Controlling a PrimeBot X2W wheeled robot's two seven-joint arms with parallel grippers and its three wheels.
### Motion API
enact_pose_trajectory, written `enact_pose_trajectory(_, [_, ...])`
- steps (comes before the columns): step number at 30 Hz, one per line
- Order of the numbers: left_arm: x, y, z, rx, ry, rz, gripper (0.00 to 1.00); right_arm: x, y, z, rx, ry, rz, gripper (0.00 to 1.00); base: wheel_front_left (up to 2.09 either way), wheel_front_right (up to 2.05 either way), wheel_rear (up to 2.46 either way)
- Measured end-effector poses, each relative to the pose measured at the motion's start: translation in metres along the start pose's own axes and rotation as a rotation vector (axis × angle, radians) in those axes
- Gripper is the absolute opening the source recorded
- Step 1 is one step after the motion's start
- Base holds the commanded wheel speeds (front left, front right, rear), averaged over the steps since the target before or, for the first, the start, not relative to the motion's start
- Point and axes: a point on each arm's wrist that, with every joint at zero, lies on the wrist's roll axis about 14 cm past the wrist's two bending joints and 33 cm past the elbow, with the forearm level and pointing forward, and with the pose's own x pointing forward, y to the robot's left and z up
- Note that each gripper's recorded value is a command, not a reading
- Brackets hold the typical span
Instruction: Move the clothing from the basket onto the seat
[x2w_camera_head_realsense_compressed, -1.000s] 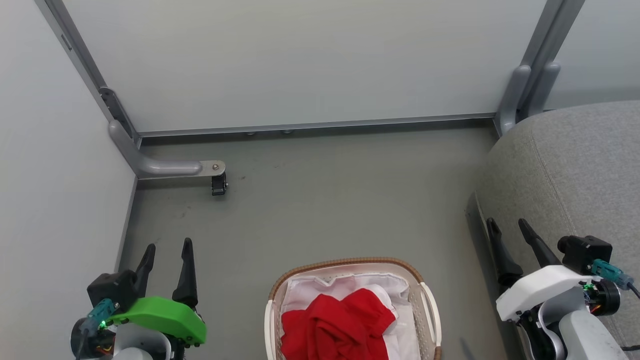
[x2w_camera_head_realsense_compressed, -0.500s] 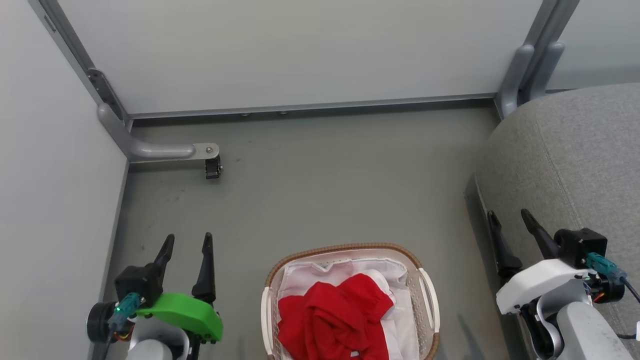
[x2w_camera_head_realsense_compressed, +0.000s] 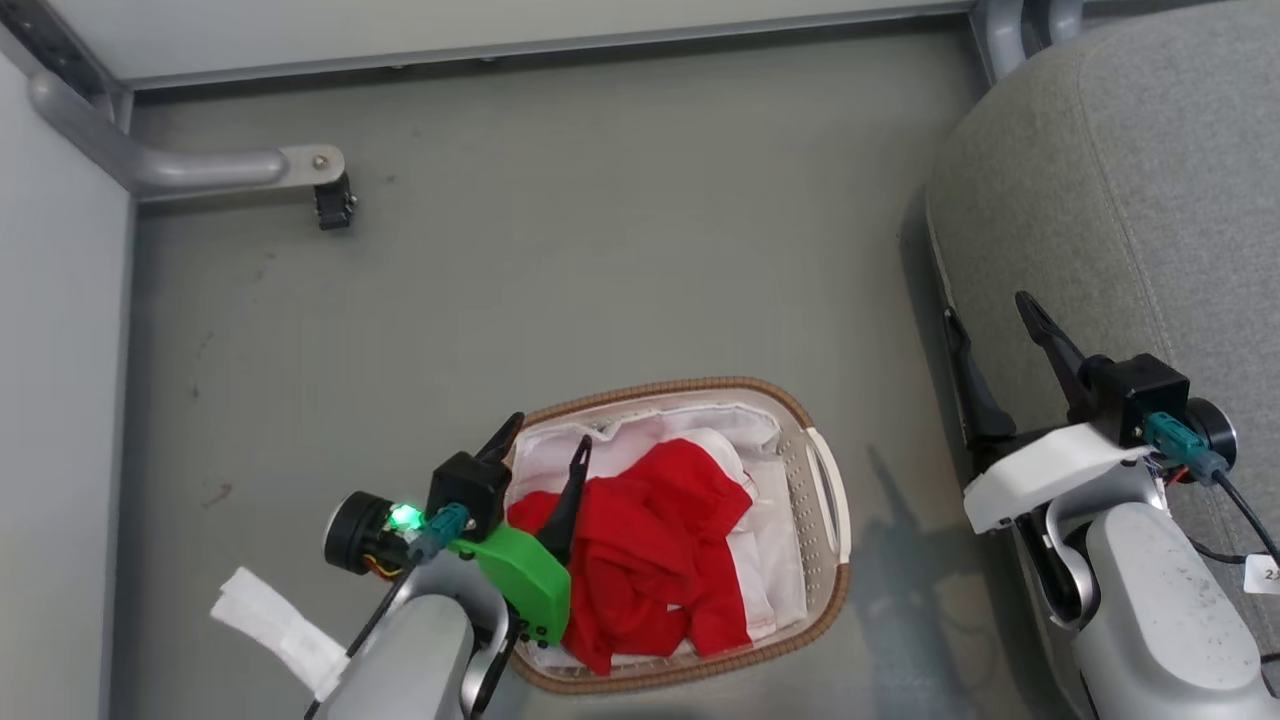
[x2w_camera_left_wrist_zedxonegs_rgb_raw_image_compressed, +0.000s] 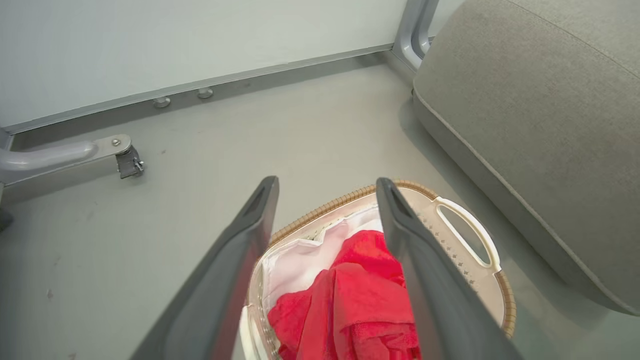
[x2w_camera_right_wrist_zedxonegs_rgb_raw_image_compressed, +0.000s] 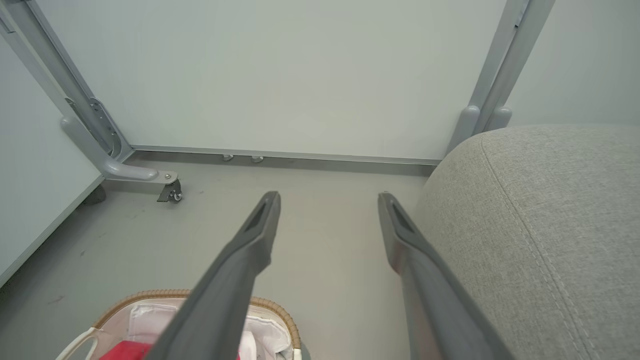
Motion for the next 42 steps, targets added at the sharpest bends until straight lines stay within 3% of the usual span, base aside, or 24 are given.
enact_pose_trajectory(5, [0.018, -0.016, -0.048, 0.018, 0.148, -0.101, 1.00, 0.011, -0.004, -0.019, -0.038, 0.037, 0.000, 1.00, 0.00, 0.00, 0.00])
enact_pose_trajectory(13, [0.019, -0.006, -0.141, 0.024, 0.444, -0.152, 1.00, 0.023, -0.015, -0.059, -0.093, 0.119, -0.008, 1.00, 0.00, 0.00, 0.00])
enact_pose_trajectory(27, [0.045, -0.025, -0.204, -0.033, 0.597, -0.276, 1.00, 0.037, -0.022, -0.118, -0.106, 0.233, -0.015, 1.00, 0.00, 0.00, 0.00])
enact_pose_trajectory(28, [0.044, -0.030, -0.207, -0.030, 0.605, -0.297, 0.61, 0.036, -0.023, -0.120, -0.104, 0.238, -0.019, 1.00, 0.00, 0.00, 0.00])
enact_pose_trajectory(29, [0.044, -0.035, -0.208, -0.033, 0.612, -0.311, 0.00, 0.035, -0.024, -0.121, -0.103, 0.241, -0.023, 1.00, 0.00, 0.00, 0.00])
enact_pose_trajectory(36, [0.048, -0.042, -0.199, -0.061, 0.589, -0.321, 0.00, 0.025, -0.032, -0.114, -0.098, 0.244, -0.056, 1.00, 0.00, 0.00, 0.00])
enact_pose_trajectory(42, [0.057, -0.040, -0.160, -0.088, 0.484, -0.289, 0.00, 0.012, -0.034, -0.095, -0.087, 0.216, -0.074, 1.00, 0.00, 0.00, 0.00])
